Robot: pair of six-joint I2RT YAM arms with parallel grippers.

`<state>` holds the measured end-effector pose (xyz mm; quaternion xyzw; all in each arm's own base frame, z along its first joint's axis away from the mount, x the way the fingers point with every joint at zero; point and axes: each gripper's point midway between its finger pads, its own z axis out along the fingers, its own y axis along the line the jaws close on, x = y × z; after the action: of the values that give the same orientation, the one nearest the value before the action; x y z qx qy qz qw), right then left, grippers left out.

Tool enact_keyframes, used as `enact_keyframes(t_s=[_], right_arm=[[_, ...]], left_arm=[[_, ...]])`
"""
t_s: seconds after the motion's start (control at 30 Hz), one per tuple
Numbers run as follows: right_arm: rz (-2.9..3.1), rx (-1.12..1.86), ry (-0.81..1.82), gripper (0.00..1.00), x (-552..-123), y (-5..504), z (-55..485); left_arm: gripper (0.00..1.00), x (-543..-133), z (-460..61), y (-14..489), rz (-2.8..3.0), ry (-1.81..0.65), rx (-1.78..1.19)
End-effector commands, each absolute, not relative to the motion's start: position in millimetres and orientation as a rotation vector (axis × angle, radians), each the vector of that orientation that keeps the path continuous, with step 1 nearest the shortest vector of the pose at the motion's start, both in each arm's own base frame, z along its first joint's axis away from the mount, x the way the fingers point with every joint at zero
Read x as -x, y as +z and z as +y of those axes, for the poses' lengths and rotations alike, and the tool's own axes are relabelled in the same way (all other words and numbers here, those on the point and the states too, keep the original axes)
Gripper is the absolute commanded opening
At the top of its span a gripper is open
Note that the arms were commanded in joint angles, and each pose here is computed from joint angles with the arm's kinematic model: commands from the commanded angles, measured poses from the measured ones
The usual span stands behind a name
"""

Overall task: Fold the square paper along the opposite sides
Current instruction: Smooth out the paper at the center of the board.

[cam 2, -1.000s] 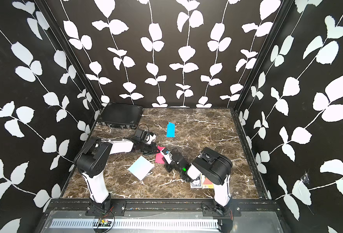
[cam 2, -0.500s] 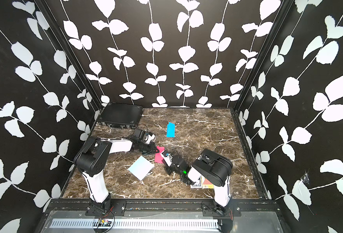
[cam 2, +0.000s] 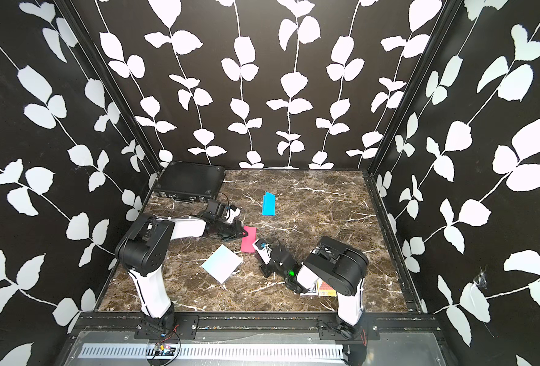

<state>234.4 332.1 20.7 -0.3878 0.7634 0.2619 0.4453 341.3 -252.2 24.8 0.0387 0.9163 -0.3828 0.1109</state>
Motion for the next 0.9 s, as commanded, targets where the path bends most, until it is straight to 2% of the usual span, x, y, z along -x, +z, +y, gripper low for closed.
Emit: enact_keyframes(t_s=[0.0,0.2,0.3,0.5,0.73,0.87], right_arm=[[1.968,0.990,0.650,0.13,-214,10,317],[1.851,0.880,0.629,0.13,-238,71,304],[1.820,0.864,0.580,0.13,-252,80,296],[1.783,0.866,0.542,0.11,-279,75,306],[1.801,0.869,0.593,0.11,-285,47,322],[1.798,0.871,0.600,0.11,-289,47,327]], left_arm=[[0.00,-338,-250,23,2.713,-1.120,-0.124],[0.00,-301,-279,39,2.749,-1.199,-0.316],[0.00,-286,-285,37,2.776,-1.233,-0.339],[0.00,-275,-288,34,2.797,-1.261,-0.358],[0.00,-272,-289,32,2.806,-1.257,-0.369],[0.00,-271,-290,30,2.812,-1.262,-0.366]])
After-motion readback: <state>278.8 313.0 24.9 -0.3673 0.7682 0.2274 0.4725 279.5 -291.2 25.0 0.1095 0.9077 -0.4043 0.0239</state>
